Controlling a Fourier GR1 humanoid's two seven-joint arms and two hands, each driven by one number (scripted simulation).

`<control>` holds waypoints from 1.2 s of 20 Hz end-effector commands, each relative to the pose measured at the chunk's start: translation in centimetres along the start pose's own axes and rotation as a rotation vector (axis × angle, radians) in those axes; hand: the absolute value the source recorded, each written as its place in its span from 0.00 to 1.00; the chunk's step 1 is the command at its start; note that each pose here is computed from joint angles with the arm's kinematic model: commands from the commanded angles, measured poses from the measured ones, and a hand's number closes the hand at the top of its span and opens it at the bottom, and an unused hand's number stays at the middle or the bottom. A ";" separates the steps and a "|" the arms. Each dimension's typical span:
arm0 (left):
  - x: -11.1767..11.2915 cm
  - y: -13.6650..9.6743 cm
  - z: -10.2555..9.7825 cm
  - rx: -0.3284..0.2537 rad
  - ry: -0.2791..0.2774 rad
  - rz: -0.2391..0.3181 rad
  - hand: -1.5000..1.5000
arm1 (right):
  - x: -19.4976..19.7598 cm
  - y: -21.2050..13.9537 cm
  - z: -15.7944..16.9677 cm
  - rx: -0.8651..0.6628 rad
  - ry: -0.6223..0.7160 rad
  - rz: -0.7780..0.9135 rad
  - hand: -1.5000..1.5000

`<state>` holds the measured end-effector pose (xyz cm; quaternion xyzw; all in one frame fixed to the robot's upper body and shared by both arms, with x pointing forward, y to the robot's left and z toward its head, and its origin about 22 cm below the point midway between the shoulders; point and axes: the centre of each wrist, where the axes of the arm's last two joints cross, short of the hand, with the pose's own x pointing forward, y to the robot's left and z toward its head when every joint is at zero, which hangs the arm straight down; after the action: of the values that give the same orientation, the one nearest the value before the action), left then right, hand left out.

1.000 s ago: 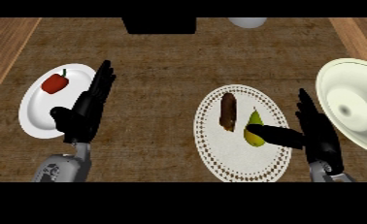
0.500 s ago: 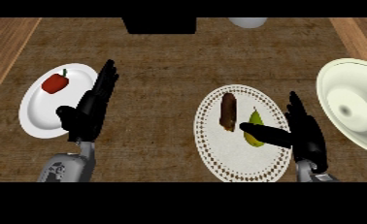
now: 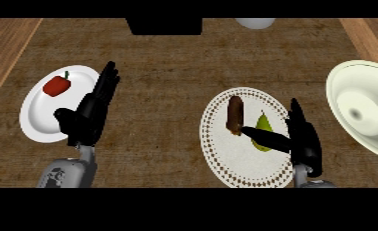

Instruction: Pick the pear from the placemat and place it in the bowl

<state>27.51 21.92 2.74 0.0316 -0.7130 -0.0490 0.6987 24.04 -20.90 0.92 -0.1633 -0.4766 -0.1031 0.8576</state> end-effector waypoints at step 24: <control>0.8 0.6 -0.3 -0.010 0.004 0.005 0.50 | -5.1 3.9 -2.1 0.152 -0.054 0.351 1.00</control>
<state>27.47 21.46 2.82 0.0268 -0.7136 -0.0531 0.6981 24.70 -19.64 -4.00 -0.2022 -0.4681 0.0528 0.8586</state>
